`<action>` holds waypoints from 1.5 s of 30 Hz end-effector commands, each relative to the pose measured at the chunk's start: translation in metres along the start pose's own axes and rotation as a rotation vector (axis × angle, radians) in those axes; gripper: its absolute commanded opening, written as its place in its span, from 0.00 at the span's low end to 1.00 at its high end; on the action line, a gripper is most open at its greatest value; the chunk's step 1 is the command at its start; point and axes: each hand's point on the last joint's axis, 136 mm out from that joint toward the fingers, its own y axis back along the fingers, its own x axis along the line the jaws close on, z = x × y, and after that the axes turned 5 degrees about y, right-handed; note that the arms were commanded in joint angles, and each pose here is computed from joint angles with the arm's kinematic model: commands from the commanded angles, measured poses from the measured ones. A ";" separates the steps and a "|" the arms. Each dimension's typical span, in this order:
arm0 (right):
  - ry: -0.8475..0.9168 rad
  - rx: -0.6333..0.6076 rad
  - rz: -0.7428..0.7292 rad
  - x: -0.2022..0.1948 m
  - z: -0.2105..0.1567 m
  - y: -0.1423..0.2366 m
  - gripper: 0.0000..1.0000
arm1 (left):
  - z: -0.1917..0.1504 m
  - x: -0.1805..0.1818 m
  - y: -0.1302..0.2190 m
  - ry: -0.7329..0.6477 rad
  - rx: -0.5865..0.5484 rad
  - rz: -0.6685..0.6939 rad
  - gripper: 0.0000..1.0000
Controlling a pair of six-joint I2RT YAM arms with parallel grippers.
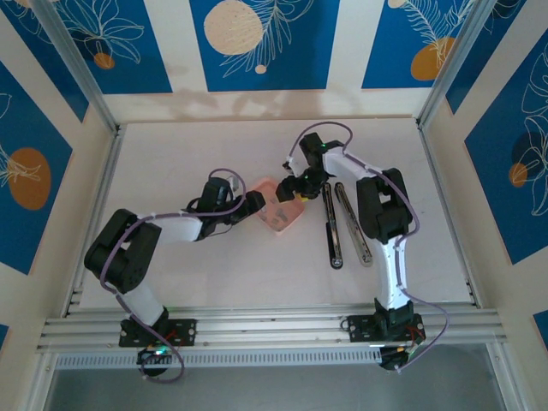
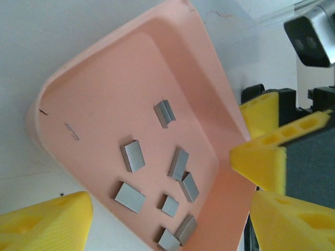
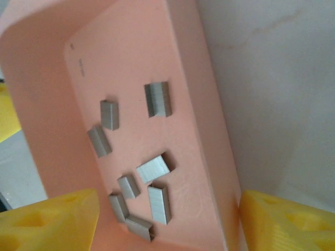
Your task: Load the staples into the stapler
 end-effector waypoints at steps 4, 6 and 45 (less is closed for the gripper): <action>-0.024 -0.052 0.054 0.038 -0.018 0.019 0.70 | -0.016 -0.025 -0.002 -0.045 0.045 -0.061 0.78; -0.035 -0.040 0.047 0.042 -0.031 0.015 0.70 | -0.023 -0.025 -0.001 -0.046 0.057 -0.061 0.78; -0.637 0.002 -0.361 0.073 -0.099 0.007 0.50 | -0.036 0.046 0.110 -0.267 -0.195 0.213 0.80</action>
